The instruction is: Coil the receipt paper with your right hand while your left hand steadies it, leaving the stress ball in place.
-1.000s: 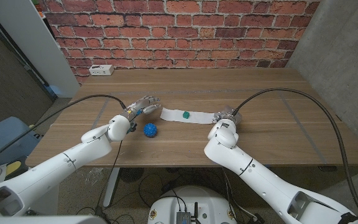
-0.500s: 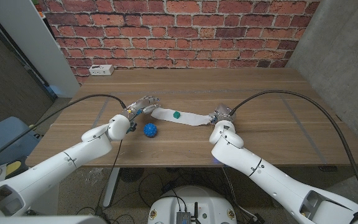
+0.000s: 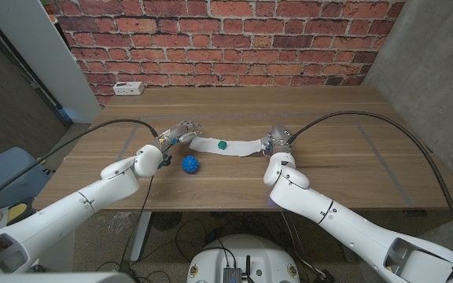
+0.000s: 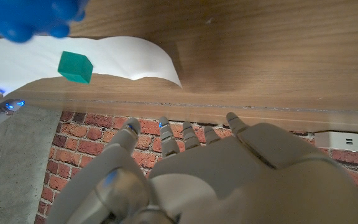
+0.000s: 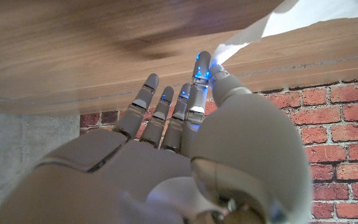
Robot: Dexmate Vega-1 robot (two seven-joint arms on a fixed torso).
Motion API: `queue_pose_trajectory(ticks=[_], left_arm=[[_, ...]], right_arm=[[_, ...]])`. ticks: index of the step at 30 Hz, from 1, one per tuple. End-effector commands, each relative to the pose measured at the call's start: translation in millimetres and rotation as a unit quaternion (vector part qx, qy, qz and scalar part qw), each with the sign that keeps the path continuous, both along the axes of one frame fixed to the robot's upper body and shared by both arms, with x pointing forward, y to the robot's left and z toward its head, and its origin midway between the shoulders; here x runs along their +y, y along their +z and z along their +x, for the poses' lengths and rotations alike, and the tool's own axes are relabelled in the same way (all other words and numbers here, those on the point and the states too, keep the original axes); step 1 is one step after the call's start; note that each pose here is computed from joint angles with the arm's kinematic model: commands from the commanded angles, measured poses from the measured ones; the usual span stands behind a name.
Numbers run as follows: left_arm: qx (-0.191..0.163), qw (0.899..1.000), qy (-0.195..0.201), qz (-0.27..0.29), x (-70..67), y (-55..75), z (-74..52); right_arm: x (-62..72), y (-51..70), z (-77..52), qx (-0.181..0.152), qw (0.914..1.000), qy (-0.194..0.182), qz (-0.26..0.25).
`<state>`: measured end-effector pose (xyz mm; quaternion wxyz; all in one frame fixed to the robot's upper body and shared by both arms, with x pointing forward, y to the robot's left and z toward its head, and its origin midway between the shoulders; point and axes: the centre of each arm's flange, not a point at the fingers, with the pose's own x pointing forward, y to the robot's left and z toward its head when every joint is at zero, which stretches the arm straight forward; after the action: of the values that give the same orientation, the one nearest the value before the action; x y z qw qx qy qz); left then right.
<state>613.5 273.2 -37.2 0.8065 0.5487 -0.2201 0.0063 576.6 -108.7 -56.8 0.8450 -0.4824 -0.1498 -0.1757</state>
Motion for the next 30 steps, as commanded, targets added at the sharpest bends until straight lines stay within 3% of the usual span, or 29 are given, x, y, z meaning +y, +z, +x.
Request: queue_pose_trajectory(ticks=[1,9,17,30], left_arm=[[-0.018,1.0,-0.013,0.004,-1.1,1.5,-1.3],[-0.009,0.999,0.005,0.038,-7.4,0.3,-1.6],[0.034,0.994,0.043,0.099,-15.9,-2.3,5.3],[0.051,0.989,0.017,0.136,-36.1,-7.8,14.1]], right_arm=[[-15.8,23.9,-5.3,-0.056,0.9963,-0.042,-0.049],[-21.5,32.6,-0.7,-0.063,0.993,-0.061,-0.079],[-15.5,44.5,2.5,-0.053,0.991,-0.036,-0.118],[-1.1,61.2,3.2,-0.058,0.9847,-0.018,-0.164]])
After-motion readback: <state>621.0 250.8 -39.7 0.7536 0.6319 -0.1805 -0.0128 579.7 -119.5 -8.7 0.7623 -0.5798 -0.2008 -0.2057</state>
